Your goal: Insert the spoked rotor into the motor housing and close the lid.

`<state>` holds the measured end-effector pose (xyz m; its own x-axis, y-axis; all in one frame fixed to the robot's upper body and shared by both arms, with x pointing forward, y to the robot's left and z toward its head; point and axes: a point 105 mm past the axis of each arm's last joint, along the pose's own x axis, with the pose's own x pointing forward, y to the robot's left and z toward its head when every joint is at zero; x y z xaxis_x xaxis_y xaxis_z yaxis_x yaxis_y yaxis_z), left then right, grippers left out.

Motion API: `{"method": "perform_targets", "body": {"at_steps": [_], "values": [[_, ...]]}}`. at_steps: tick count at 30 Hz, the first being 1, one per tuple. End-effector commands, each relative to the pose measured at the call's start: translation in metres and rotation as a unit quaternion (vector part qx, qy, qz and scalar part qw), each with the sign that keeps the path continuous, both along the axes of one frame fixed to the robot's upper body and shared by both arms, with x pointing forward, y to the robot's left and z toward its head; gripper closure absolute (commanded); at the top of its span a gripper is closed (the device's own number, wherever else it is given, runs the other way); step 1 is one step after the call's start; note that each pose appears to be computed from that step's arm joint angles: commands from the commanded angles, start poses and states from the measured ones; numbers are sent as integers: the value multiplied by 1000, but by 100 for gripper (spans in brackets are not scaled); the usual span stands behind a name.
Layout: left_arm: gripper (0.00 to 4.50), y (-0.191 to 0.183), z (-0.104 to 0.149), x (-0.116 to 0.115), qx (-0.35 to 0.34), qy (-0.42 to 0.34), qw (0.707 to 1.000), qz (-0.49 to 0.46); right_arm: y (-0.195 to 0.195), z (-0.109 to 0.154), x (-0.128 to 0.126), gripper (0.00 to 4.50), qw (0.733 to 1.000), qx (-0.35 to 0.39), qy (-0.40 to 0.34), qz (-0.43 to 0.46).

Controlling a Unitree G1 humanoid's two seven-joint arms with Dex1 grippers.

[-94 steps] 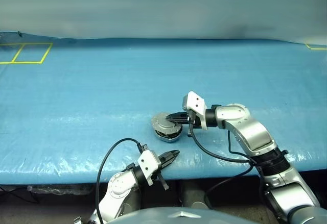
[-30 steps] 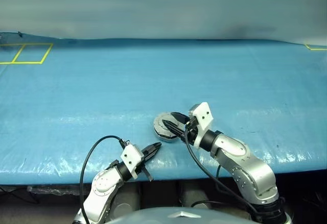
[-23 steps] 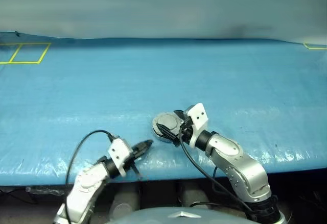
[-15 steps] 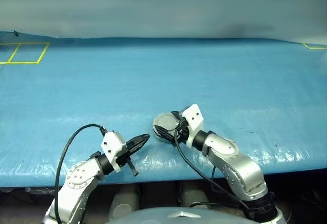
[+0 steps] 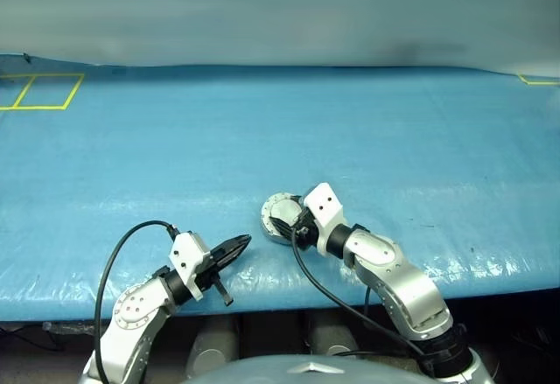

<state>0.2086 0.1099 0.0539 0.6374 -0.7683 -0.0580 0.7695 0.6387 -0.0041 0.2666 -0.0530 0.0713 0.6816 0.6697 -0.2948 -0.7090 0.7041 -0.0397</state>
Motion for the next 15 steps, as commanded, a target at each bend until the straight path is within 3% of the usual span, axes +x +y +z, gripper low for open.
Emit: {"method": "perform_targets", "body": {"at_steps": [1,15], "values": [[450,3,5,1,-4,-18,1000,3,5,5,0,146,1000,6,-13,3],[450,3,3,1,-7,-15,1000,4,11,-4,0,146,1000,-21,-17,1]]}}
